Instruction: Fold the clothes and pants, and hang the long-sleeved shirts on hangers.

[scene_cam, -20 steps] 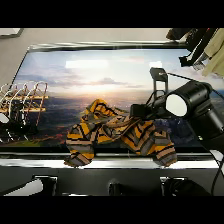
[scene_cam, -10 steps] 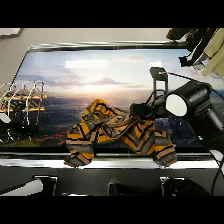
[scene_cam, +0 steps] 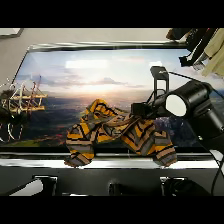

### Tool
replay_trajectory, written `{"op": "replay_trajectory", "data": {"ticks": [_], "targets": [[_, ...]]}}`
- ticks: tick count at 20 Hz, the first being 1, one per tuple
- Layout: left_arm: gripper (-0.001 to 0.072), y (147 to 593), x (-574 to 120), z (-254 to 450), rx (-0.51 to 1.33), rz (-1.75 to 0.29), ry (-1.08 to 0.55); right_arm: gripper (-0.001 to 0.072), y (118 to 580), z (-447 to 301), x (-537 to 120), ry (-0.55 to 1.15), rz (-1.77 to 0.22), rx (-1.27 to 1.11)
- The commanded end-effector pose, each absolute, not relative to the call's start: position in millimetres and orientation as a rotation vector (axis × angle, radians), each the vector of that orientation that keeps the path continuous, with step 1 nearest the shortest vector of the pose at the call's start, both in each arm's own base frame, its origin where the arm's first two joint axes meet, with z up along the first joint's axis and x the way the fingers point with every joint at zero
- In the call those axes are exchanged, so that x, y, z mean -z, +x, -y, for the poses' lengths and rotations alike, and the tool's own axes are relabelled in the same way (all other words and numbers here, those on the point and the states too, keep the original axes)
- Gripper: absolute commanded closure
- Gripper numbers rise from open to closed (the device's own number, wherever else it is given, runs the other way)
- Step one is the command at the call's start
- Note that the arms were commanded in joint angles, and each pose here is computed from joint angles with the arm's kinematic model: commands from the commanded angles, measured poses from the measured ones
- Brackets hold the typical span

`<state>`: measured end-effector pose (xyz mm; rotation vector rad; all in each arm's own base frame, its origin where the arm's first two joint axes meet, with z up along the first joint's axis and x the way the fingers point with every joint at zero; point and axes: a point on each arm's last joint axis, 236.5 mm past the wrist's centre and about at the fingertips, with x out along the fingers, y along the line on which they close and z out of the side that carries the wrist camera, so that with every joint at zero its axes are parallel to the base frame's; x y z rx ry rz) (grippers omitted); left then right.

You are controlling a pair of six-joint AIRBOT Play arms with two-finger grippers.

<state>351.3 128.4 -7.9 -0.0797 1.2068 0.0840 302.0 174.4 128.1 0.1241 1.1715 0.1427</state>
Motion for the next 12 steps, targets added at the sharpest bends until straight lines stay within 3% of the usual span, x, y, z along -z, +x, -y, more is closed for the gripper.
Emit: {"op": "replay_trajectory", "data": {"ticks": [1,7,12], "targets": [[0.0682,375,-63,-112,-0.057,-1.029,-0.065,0.0684,310,-173,-127,0.113,-1.148,-0.131],[0.0683,362,-157,-41,0.073,-0.825,0.078,0.0685,328,-174,-113,0.081,-1.139,-0.106],[0.0682,290,-130,51,0.341,-1.040,0.133,0.0685,329,-172,-108,0.092,-1.152,-0.080]]}}
